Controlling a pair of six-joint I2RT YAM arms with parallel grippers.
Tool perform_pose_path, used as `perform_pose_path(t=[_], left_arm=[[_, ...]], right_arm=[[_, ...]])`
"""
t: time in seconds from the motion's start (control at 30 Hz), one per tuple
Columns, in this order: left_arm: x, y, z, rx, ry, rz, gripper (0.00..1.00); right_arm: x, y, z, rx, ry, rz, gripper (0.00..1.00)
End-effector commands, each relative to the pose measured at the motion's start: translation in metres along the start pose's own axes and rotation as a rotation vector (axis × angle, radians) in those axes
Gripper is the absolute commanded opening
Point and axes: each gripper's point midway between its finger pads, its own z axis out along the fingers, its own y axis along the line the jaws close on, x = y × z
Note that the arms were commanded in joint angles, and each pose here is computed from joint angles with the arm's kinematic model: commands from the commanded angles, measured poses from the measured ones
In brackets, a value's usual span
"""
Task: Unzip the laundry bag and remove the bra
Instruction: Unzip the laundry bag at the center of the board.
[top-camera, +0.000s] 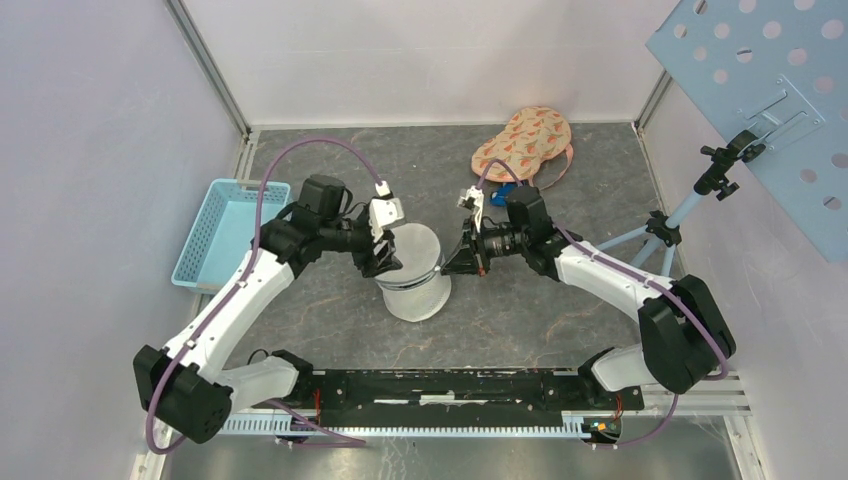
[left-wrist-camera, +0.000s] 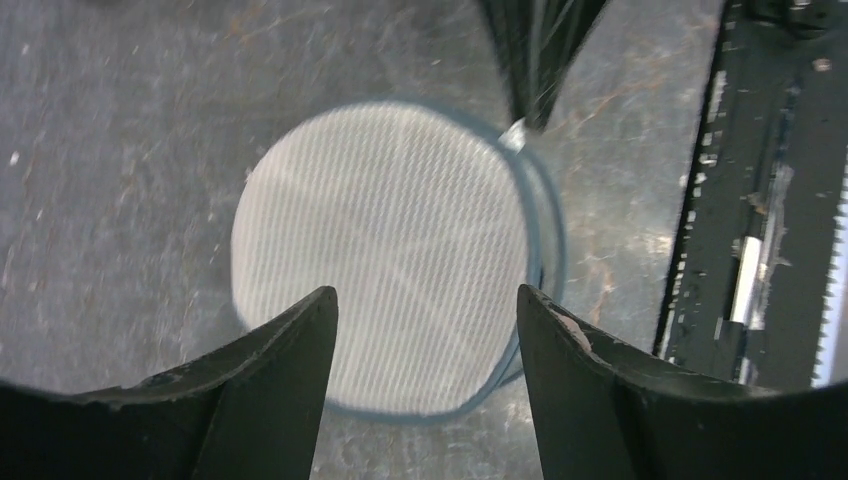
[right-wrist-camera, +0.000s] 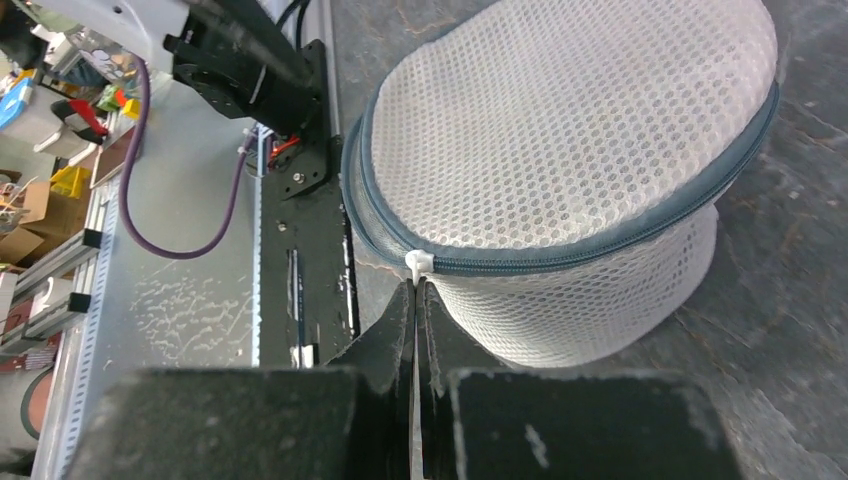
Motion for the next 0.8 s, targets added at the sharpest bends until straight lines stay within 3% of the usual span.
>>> perform_pose_path(t=[0.0,0.2,0.43,0.53,0.77], left_arm=[[-0.027,-0.033,-0.001,0.096,-0.043,0.034,0.74],[-0.016,-0.060,0.025,0.166,0.000,-0.021,0.75],[0.001,-0.046,0.042,0.075,0.033,-0.054,0.74],[0.011,-0.042,0.047,0.064,0.066,-0.059,0.63],[0.029,-0.013,0.045,-0.061,0.134,-0.005,0.22]], right_arm=[[-0.014,0.015,0.005,-0.046,-0.041,-0.037,0.00],[-0.015,0.019,0.009,-0.053,-0.046,-0.034,0.00],[-0.015,0.019,0.008,-0.053,-0.044,-0.042,0.00],[-0.016,0.018,0.008,-0.051,-0.041,-0.048,0.00],[-0.020,0.010,0.001,-0.021,-0.029,-0.065,0.00]])
